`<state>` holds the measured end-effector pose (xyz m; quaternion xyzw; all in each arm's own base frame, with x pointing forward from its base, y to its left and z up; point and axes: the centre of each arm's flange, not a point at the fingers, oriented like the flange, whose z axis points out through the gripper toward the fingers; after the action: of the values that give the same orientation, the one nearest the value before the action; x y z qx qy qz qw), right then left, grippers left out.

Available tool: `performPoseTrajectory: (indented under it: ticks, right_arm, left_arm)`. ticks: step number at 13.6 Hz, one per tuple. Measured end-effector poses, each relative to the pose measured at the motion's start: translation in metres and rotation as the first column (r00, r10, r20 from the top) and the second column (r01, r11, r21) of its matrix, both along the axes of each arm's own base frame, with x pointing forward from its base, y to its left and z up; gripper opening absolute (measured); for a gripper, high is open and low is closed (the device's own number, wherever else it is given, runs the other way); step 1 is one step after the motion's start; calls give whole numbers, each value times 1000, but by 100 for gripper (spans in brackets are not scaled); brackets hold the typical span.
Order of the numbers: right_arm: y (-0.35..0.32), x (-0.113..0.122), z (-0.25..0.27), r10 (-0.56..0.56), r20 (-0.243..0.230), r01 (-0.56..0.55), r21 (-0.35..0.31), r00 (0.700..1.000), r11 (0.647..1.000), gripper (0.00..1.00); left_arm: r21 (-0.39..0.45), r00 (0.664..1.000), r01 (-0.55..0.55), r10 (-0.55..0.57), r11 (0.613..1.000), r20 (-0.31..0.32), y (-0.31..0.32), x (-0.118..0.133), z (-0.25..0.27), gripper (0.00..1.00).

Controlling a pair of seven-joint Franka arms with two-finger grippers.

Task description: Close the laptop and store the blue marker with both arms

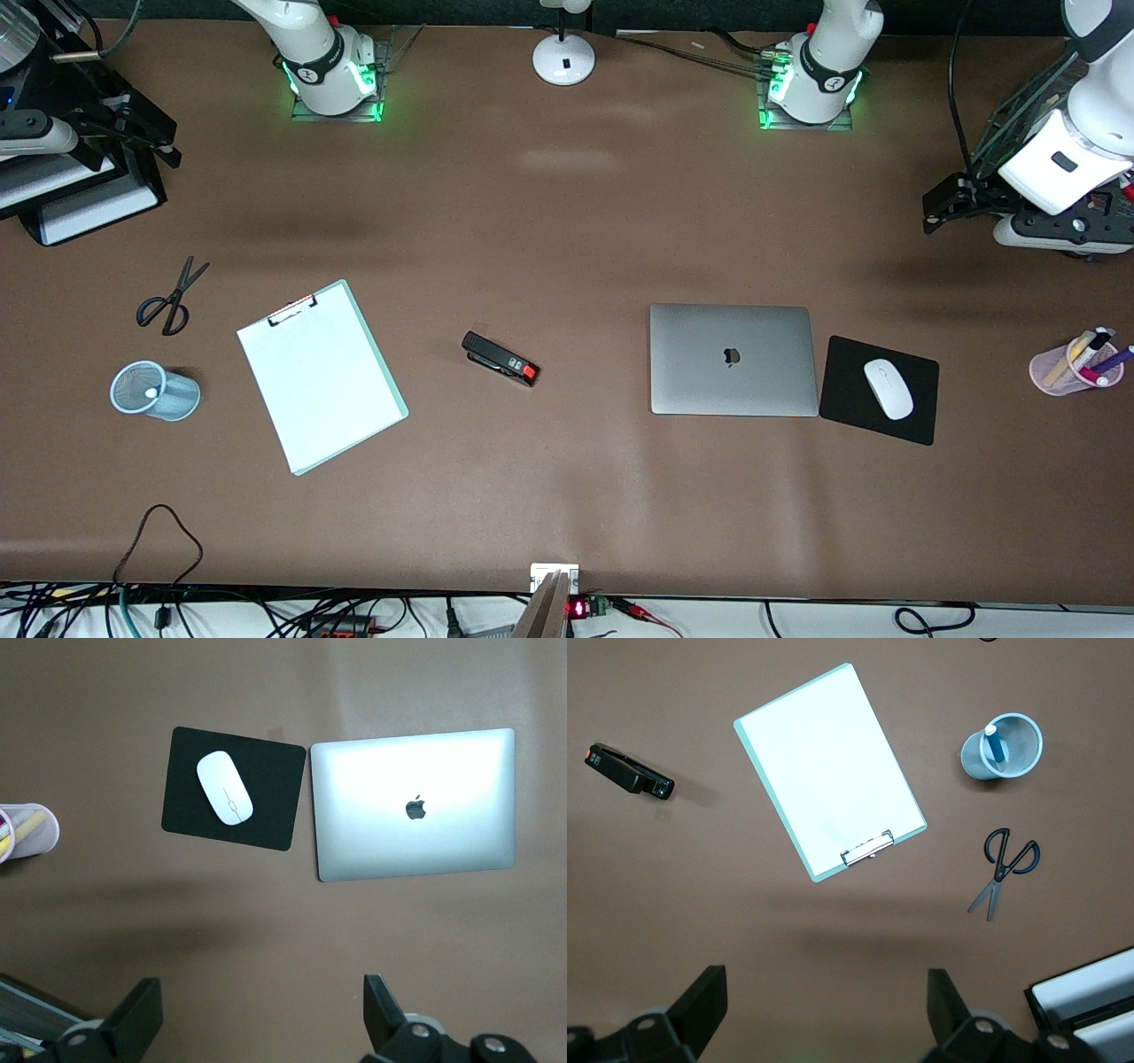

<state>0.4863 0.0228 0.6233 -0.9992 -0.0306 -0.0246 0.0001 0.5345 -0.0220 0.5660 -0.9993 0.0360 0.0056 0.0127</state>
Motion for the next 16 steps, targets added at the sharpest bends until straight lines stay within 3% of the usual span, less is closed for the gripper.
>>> performPoseTrajectory:
  ticks: [16]
  right_arm:
    - [0, 31, 0, -7, 15, 7, -2, 1000, 1000, 100]
  left_arm:
    - [0, 1000, 0, 0, 1000, -5, 0, -1, 0, 100]
